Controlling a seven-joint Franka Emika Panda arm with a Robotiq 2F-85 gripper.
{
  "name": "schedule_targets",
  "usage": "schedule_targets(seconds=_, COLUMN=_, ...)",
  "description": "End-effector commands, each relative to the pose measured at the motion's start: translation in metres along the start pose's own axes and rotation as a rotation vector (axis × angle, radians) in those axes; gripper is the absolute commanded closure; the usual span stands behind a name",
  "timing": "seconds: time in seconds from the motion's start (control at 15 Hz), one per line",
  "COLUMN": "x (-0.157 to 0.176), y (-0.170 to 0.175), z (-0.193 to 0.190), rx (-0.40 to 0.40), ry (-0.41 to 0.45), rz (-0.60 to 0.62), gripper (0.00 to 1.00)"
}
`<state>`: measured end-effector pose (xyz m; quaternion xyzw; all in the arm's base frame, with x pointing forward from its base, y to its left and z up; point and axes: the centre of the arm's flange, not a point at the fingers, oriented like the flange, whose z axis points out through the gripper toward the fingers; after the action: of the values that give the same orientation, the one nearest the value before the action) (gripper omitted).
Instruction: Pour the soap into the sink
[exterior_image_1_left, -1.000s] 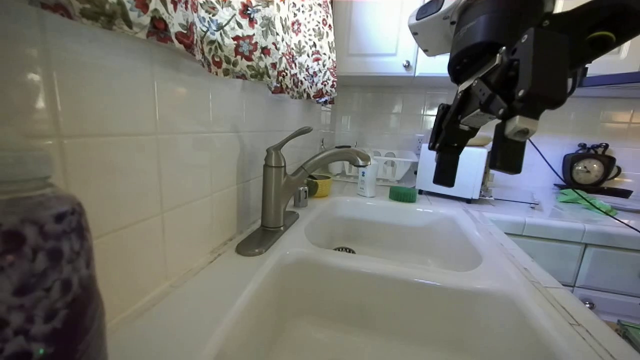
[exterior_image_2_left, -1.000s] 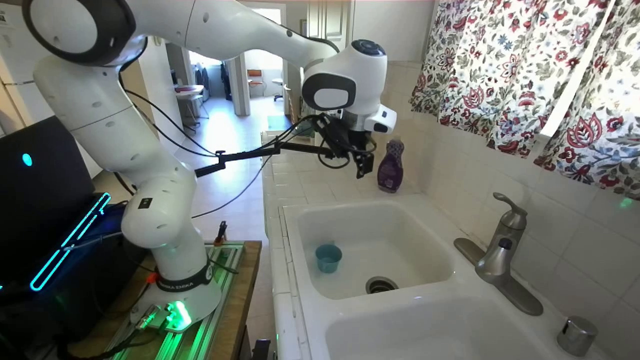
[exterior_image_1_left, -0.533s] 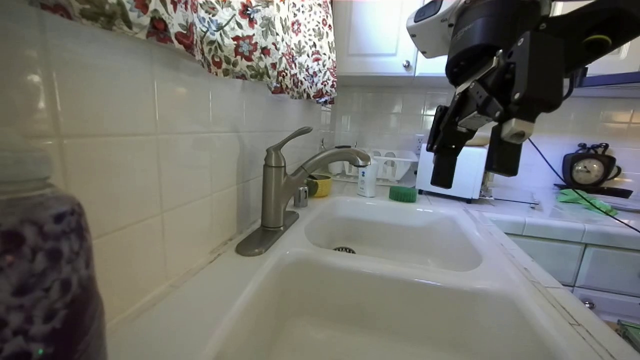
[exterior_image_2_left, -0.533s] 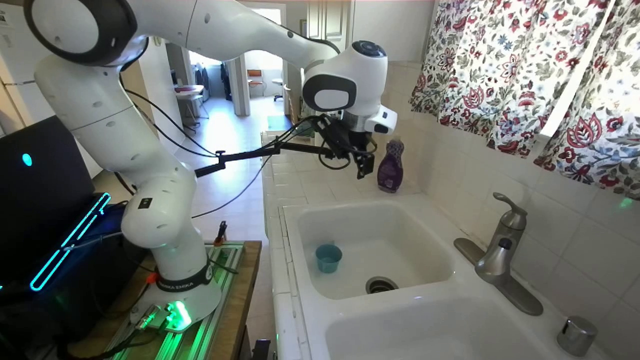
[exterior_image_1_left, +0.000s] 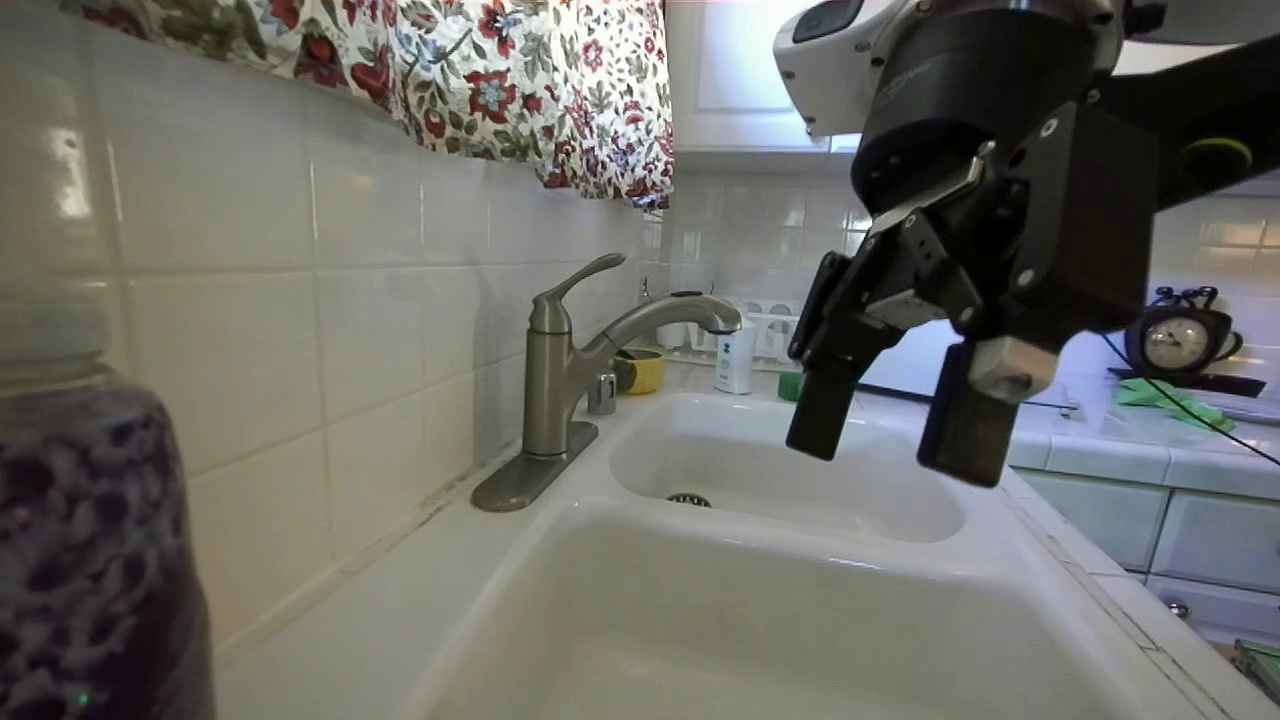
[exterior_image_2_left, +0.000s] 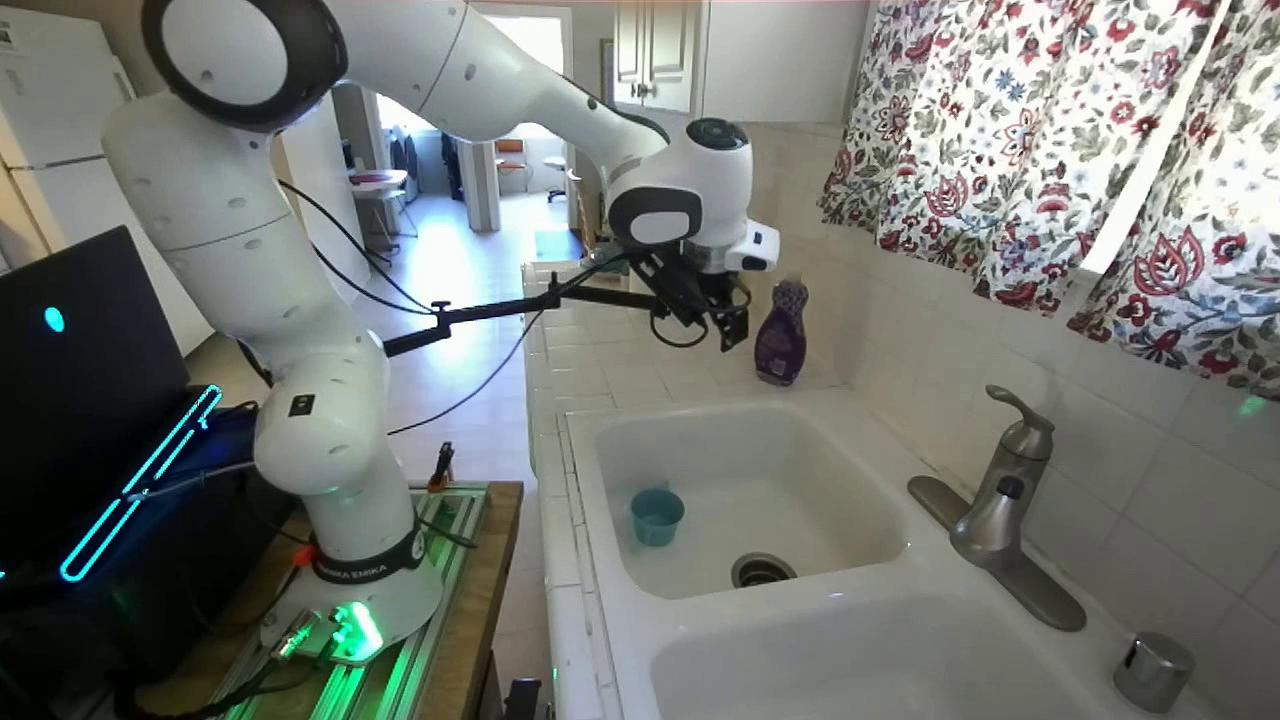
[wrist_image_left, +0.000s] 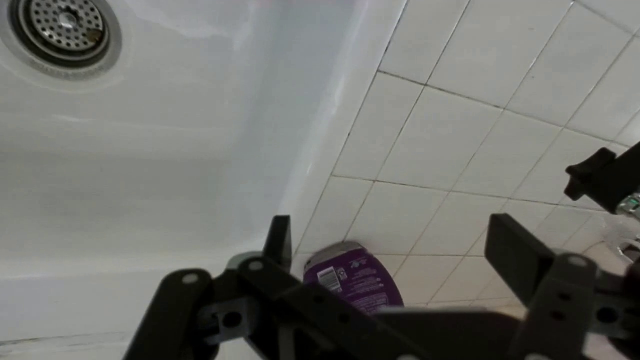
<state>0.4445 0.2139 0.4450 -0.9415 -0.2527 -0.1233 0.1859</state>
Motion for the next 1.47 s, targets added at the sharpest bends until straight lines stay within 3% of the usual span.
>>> schedule_targets(seconds=0.0, x=0.014, y=-0.006, z=0.030, rx=-0.021, ry=0.092, rz=-0.059, gripper=0.00)
schedule_targets(seconds=0.13, x=0.022, y=-0.005, z=0.039, rx=-0.053, ry=0.152, rz=-0.091, gripper=0.00)
schedule_targets(seconds=0.67, x=0.052, y=-0.019, z=0.069, rx=-0.045, ry=0.344, rz=-0.224, gripper=0.00)
schedule_targets(seconds=1.07, x=0.068, y=-0.024, z=0.092, rx=0.015, ry=0.419, rz=-0.292, gripper=0.00)
schedule_targets(seconds=1.4, x=0.078, y=-0.009, z=0.109, rx=-0.027, ry=0.436, rz=-0.358, gripper=0.00)
